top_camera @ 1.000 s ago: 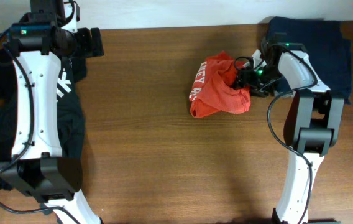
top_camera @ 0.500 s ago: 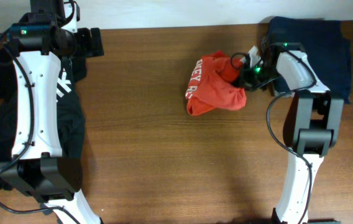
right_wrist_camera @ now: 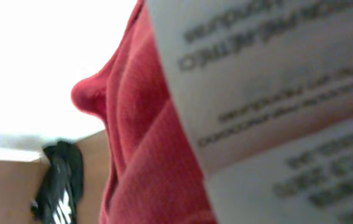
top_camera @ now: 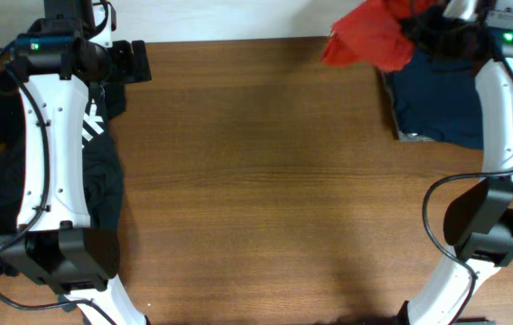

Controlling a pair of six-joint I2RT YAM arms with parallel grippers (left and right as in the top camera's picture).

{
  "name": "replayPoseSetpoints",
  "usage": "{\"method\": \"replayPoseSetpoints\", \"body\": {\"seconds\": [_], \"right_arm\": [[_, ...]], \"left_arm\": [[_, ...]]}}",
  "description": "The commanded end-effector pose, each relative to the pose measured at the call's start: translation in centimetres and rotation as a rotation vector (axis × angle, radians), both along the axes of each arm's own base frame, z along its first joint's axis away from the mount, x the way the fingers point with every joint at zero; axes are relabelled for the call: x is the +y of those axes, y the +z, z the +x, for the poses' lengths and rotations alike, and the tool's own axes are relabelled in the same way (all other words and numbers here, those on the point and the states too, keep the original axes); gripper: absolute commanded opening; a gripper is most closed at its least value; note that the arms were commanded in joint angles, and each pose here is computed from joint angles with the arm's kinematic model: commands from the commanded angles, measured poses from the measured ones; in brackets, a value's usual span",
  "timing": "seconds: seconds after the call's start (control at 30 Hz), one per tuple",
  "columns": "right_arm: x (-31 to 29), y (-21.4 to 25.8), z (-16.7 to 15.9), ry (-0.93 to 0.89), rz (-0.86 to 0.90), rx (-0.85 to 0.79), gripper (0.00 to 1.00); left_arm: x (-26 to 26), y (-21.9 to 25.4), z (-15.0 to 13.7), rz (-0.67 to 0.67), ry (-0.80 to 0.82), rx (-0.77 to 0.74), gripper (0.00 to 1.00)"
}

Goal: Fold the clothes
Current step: 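Carry the red t-shirt right and place it on the navy stack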

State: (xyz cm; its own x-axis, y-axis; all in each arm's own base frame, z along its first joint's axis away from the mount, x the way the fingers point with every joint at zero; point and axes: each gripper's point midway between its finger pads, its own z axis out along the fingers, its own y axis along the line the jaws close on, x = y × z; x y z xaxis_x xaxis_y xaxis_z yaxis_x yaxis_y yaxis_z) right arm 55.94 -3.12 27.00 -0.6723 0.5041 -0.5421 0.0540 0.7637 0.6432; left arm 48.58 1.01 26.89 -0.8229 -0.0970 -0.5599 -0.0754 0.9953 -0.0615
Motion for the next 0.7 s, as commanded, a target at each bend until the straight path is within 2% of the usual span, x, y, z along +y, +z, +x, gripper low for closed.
{"method": "replayPoseSetpoints", "body": {"seconds": [0.0, 0.33, 0.67], "right_arm": [[-3.5, 0.9, 0.4, -0.144, 0.044, 0.003, 0.04], [-13.0, -0.6, -0.4, -0.423, -0.092, 0.032, 0.04], [-16.1, -5.1, 2.3, -0.466, -0.078, 0.021, 0.04]], "left_arm": [[0.3, -0.6, 0.1, 0.004, 0.009, 0.015, 0.99], [0.3, -0.6, 0.1, 0.004, 0.009, 0.011, 0.99], [0.2, -0.6, 0.1, 0.001, 0.007, 0.012, 0.99]]}}
